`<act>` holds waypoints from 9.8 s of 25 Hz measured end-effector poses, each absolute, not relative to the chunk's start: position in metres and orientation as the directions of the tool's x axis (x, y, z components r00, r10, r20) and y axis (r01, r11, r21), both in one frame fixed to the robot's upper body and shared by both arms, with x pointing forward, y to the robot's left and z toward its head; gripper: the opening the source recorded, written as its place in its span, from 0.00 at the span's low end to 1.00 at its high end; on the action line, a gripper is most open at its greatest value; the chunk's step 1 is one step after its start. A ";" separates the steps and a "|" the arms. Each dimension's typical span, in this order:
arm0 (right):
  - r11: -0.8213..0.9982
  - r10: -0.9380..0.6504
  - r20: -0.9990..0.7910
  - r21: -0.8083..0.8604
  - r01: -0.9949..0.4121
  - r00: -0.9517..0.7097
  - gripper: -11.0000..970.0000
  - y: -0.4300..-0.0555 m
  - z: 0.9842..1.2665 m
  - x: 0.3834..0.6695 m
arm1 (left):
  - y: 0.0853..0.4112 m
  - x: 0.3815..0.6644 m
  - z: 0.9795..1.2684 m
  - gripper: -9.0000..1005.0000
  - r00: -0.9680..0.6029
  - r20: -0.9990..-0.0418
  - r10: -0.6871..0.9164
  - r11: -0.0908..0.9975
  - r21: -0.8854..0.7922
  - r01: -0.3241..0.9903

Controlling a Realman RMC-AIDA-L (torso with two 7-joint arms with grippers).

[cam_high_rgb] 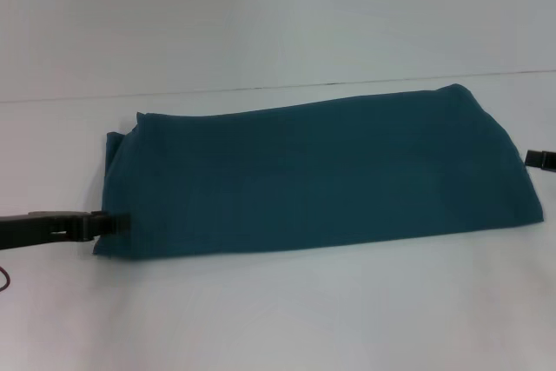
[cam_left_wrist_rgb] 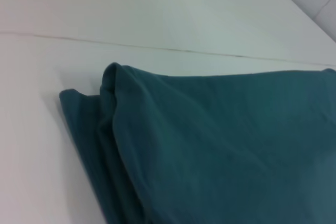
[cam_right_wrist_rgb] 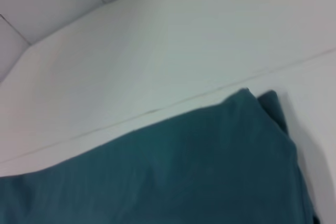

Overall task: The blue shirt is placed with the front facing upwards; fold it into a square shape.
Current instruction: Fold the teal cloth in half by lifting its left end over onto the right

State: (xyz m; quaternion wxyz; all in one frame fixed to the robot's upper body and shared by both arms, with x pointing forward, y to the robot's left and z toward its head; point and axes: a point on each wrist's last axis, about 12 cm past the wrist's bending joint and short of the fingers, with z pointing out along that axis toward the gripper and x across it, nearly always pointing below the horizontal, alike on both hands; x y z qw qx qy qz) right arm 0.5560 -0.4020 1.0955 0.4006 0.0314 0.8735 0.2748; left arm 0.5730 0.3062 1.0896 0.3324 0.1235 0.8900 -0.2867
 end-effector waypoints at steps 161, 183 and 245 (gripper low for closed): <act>0.844 0.210 -0.766 0.455 -0.283 -0.607 0.75 -0.387 1.135 0.593 | 0.276 0.606 1.101 0.67 -0.952 -0.306 -0.019 0.884 -0.450 0.127; 0.848 0.202 -0.775 0.444 -0.288 -0.599 0.75 -0.387 1.137 0.593 | 0.264 0.612 1.106 0.67 -0.933 -0.358 -0.021 0.862 -0.480 0.164; 0.848 0.202 -0.778 0.443 -0.291 -0.595 0.75 -0.389 1.141 0.594 | 0.260 0.611 1.108 0.68 -0.949 -0.306 0.078 0.902 -0.384 0.199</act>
